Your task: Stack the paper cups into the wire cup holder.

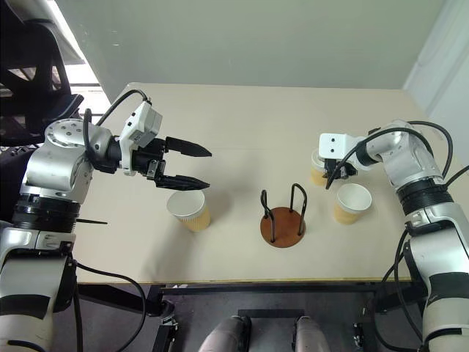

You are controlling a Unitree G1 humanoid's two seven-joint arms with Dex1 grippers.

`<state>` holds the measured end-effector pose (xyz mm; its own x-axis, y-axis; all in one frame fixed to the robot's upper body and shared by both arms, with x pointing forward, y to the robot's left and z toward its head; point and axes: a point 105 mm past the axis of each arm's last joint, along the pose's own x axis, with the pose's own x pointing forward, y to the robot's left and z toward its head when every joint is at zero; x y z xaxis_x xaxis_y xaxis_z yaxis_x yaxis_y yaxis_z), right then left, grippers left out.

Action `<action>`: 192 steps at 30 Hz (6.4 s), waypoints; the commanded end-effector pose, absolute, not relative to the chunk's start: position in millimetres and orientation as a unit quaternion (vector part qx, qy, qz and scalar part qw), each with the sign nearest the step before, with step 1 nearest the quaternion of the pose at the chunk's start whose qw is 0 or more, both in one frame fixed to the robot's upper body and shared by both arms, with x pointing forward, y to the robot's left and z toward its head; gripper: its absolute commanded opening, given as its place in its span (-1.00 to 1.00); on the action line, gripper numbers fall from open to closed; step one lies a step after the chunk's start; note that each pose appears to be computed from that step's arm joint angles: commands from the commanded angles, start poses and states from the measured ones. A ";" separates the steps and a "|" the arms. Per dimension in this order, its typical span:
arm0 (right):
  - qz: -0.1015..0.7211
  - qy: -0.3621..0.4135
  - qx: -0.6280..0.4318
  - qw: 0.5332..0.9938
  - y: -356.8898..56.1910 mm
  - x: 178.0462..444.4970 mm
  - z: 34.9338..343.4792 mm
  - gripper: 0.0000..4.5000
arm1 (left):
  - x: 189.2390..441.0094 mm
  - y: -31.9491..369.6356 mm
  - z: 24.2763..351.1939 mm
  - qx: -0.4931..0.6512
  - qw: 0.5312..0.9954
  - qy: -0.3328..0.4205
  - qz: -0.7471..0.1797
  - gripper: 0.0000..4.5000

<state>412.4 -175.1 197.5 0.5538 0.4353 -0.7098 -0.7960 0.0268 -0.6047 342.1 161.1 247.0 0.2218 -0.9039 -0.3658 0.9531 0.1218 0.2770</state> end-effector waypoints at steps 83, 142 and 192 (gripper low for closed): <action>0.441 0.124 -0.619 0.638 -143.4 420.1 229.3 -0.98 | 343.1 153.7 270.2 0.260 0.715 0.016 -0.649 0.88; 0.575 0.090 -0.550 0.599 -99.9 259.1 281.3 -0.98 | 308.5 135.9 278.0 0.280 0.627 0.032 -0.726 0.88; 0.539 0.056 -0.290 0.789 -155.4 253.9 331.9 -0.28 | 299.9 222.4 229.9 0.527 0.574 0.209 -0.591 0.88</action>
<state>259.6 -151.1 320.2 0.3821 0.8180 -0.4300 -0.9046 0.2358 -0.3552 301.6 219.3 226.4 0.2190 -0.4823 -0.8482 0.9041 -0.2266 0.3623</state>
